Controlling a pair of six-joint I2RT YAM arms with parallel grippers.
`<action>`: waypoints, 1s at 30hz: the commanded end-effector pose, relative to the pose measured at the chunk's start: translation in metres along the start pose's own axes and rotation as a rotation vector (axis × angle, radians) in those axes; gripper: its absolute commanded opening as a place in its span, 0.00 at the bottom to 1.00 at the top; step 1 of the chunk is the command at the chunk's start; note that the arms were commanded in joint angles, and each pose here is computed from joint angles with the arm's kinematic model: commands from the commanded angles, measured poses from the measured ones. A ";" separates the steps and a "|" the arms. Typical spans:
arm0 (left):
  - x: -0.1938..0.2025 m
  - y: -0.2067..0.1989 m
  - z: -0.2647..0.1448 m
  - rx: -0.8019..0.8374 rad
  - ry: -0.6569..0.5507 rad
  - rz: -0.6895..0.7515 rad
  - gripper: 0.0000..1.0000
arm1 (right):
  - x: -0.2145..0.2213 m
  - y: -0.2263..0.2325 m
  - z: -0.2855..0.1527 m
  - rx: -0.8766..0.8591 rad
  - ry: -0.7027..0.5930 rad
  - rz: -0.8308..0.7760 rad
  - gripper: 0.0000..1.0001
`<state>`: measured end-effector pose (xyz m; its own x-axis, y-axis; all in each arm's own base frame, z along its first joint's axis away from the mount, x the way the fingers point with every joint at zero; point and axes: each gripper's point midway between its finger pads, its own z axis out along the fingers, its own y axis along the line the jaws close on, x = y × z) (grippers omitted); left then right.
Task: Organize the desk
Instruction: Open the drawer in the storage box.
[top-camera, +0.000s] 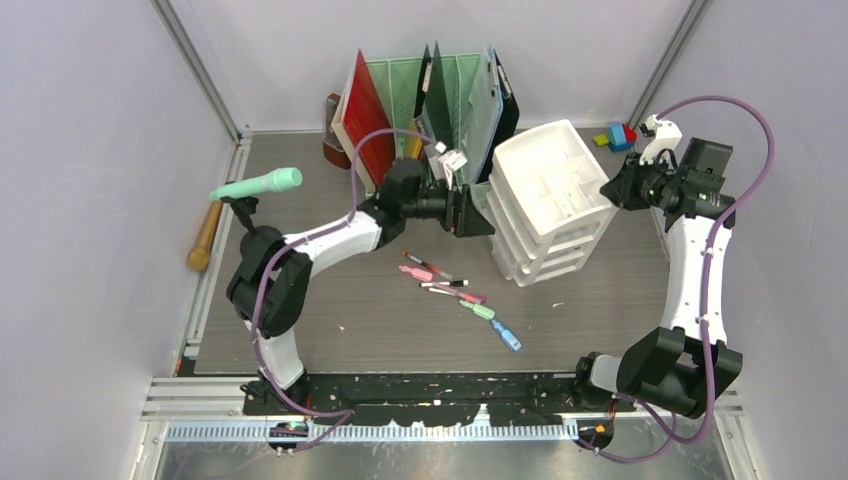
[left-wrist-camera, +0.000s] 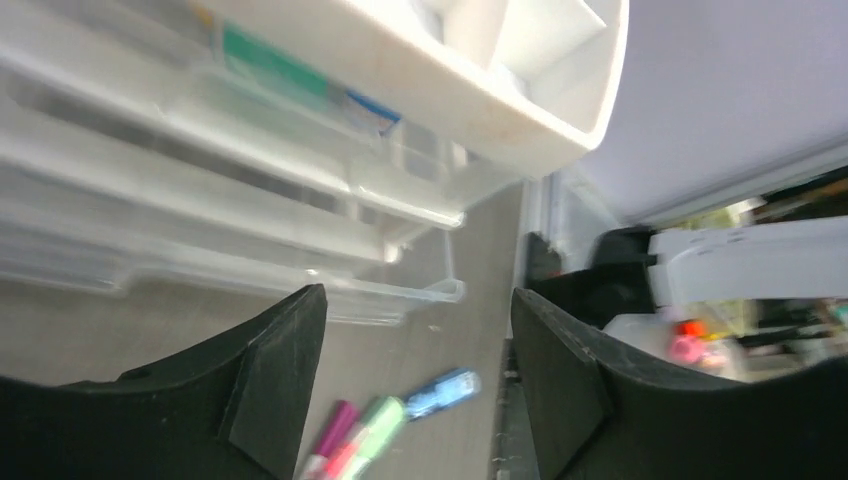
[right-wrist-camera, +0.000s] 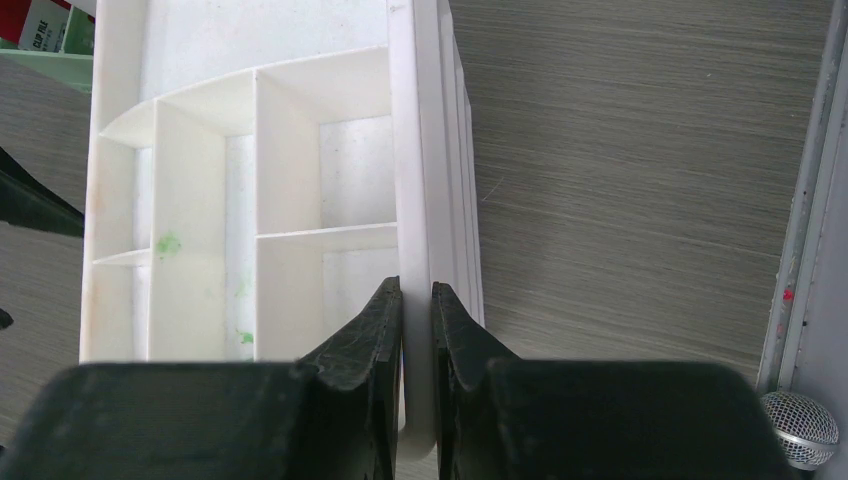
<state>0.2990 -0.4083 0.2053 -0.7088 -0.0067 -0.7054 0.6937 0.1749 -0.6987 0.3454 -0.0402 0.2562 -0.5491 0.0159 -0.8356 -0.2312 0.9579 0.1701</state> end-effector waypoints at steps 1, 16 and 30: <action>0.004 0.005 -0.024 -0.087 0.233 0.400 0.71 | 0.039 -0.021 0.015 0.084 0.144 0.089 0.01; 0.016 -0.003 -0.011 0.168 0.636 1.186 0.76 | 0.049 -0.020 0.021 0.063 0.177 0.109 0.01; 0.032 0.016 0.022 0.219 0.750 1.425 0.77 | 0.055 -0.020 0.022 0.054 0.195 0.108 0.01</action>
<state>0.2823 -0.4202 0.1613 0.5604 0.5285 -0.6377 0.8163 -0.4827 0.3172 0.3476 -0.0392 0.2510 -0.5618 0.0205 -0.8270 -0.2391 0.9530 0.1860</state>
